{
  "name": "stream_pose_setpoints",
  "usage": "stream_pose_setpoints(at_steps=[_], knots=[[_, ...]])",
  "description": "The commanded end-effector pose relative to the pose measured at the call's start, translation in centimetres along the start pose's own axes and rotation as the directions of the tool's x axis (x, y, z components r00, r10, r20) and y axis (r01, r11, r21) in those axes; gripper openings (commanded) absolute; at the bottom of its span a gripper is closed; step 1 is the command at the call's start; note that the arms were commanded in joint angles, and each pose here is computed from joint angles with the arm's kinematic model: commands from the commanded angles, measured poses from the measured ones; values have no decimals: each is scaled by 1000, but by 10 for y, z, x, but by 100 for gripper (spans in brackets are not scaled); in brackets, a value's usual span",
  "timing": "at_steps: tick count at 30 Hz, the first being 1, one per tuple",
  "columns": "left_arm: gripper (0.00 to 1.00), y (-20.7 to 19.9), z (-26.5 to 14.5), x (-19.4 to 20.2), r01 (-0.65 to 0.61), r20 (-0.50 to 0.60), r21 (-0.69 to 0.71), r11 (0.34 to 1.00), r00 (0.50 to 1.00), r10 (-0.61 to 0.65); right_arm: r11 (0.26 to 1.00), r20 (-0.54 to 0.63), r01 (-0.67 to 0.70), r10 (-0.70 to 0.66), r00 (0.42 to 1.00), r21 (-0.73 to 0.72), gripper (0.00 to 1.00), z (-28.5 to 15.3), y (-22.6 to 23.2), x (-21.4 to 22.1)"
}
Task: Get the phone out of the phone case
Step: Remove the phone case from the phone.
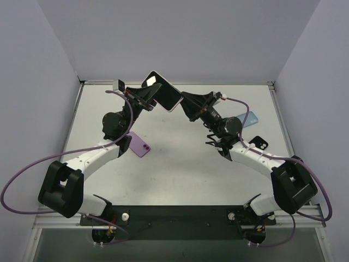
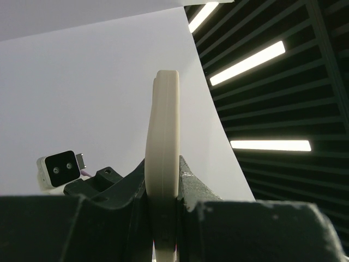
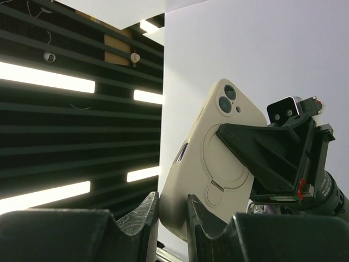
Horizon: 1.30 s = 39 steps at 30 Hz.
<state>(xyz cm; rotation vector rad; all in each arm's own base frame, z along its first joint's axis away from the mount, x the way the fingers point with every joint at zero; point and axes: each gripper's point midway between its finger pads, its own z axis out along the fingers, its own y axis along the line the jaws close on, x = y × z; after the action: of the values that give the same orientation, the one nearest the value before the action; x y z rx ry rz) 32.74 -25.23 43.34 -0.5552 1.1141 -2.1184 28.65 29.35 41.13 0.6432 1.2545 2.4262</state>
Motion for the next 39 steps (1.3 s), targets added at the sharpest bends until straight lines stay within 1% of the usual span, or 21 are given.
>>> stream_pose_setpoints(at_steps=[1, 7, 14, 19, 22, 24, 28, 29, 30, 31, 32, 33, 34, 35, 36, 37, 38, 39], knots=[[0, -177, -52, 82, 11, -249, 602, 798, 952, 176, 971, -124, -198, 181, 976, -132, 0, 1, 28, 29], [0, -201, -57, 88, 22, -260, 644, 764, 946, 192, 971, -123, -206, 191, 974, -120, 0, 7, 19, 29], [0, -216, -65, 91, 29, -258, 671, 741, 946, 197, 968, -133, -225, 210, 969, -109, 0, 16, 11, 32], [0, -224, -69, 93, 32, -259, 683, 730, 945, 201, 972, -132, -224, 212, 968, -77, 0, 19, -6, 33], [0, -227, -71, 92, 37, -255, 686, 727, 948, 192, 980, -130, -193, 185, 974, -53, 0, 18, -19, 33], [0, -229, -72, 93, 42, -258, 690, 723, 947, 192, 988, -134, -154, 149, 980, -26, 0, 15, -31, 32], [0, -226, -71, 93, 47, -265, 684, 728, 946, 187, 991, -126, -127, 132, 983, 50, 0, 9, -63, 27], [0, -225, -70, 93, 51, -268, 679, 732, 946, 182, 989, -119, -122, 132, 984, 88, 0, 8, -73, 26], [0, -223, -70, 93, 53, -270, 676, 735, 946, 181, 984, -145, -106, 127, 981, 146, 0, 3, -84, 30], [0, -219, -69, 92, 54, -271, 667, 743, 946, 175, 983, -150, -49, 76, 986, 179, 0, -1, -89, 30], [0, -217, -68, 91, 58, -275, 657, 751, 947, 166, 953, -121, -29, 68, 990, 301, 0, -7, -115, 23], [0, -214, -66, 90, 59, -274, 649, 759, 948, 160, 928, -118, 3, 44, 992, 373, 0, -13, -128, 21], [0, -211, -65, 90, 58, -277, 640, 766, 948, 159, 903, -182, 152, -84, 980, 402, 0, -18, -127, 26], [0, -207, -64, 90, 59, -277, 631, 774, 949, 154, 773, -137, 147, -78, 987, 617, 0, -44, -168, 12], [0, -206, -64, 89, 59, -277, 628, 776, 949, 152, 711, -151, 195, -125, 981, 675, 0, -55, -170, 10], [0, -205, -63, 89, 66, -282, 624, 779, 948, 146, 584, -133, 206, -165, 977, 785, 0, -80, -190, -3], [0, -201, -61, 88, 66, -282, 619, 783, 949, 144, 548, -179, 272, -219, 959, 791, 0, -84, -189, -8], [0, -201, -61, 88, 72, -285, 621, 781, 948, 140, 528, -179, 274, -225, 958, 804, 0, -89, -190, -11]])
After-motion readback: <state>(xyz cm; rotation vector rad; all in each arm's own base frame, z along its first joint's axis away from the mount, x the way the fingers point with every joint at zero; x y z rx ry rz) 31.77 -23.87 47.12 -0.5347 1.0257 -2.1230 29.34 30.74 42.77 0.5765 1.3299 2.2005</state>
